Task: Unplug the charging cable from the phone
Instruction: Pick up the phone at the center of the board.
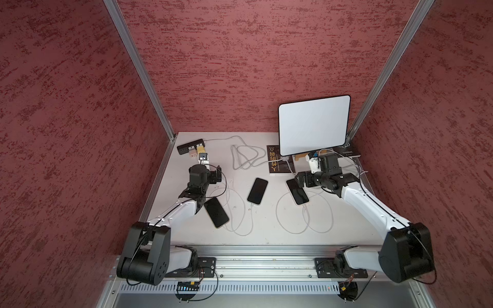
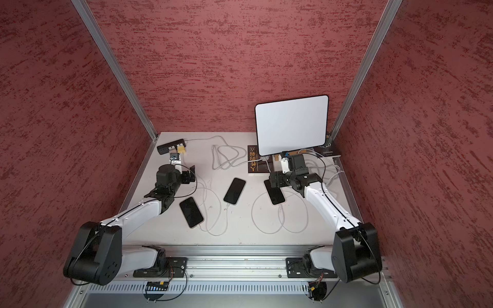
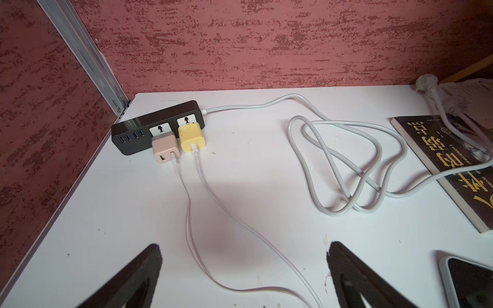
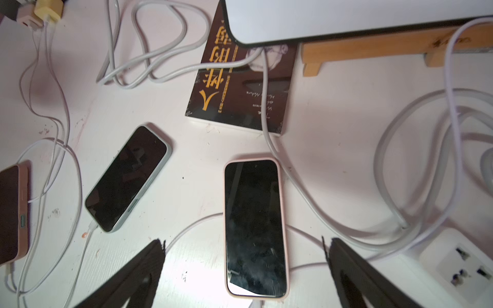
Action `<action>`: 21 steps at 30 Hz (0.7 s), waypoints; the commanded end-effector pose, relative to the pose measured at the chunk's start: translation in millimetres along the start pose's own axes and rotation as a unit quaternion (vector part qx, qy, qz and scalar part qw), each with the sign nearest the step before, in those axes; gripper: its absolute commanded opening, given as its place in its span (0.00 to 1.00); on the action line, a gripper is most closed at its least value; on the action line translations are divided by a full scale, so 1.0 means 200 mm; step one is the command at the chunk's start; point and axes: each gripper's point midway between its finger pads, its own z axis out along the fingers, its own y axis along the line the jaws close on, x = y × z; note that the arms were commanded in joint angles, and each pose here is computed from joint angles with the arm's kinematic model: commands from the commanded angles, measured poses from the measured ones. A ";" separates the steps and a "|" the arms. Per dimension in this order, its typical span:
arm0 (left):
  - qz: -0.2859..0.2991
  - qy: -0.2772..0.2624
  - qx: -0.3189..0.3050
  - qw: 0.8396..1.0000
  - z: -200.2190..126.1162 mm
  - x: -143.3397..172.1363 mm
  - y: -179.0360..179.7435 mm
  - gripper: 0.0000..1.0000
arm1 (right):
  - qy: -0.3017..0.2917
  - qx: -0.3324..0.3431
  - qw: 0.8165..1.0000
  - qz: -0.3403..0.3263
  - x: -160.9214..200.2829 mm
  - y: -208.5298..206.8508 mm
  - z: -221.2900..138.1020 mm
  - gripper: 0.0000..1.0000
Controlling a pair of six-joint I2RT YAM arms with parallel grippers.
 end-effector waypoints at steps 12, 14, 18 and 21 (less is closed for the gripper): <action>-0.024 0.001 0.021 0.999 -0.10 -0.04 -0.02 1.00 | 0.199 0.066 0.978 -0.021 0.23 -0.03 0.23 0.99; -0.027 -0.001 0.021 0.999 -0.10 -0.04 -0.02 1.00 | 0.203 0.069 0.976 -0.024 0.22 -0.03 0.27 0.99; -0.036 -0.006 0.025 0.999 -0.10 -0.04 -0.01 1.00 | 0.208 0.073 0.975 -0.027 0.19 -0.04 0.33 0.99; -0.044 -0.006 0.025 0.999 -0.10 -0.04 0.00 1.00 | 0.213 0.082 0.973 -0.030 0.18 -0.06 0.38 0.99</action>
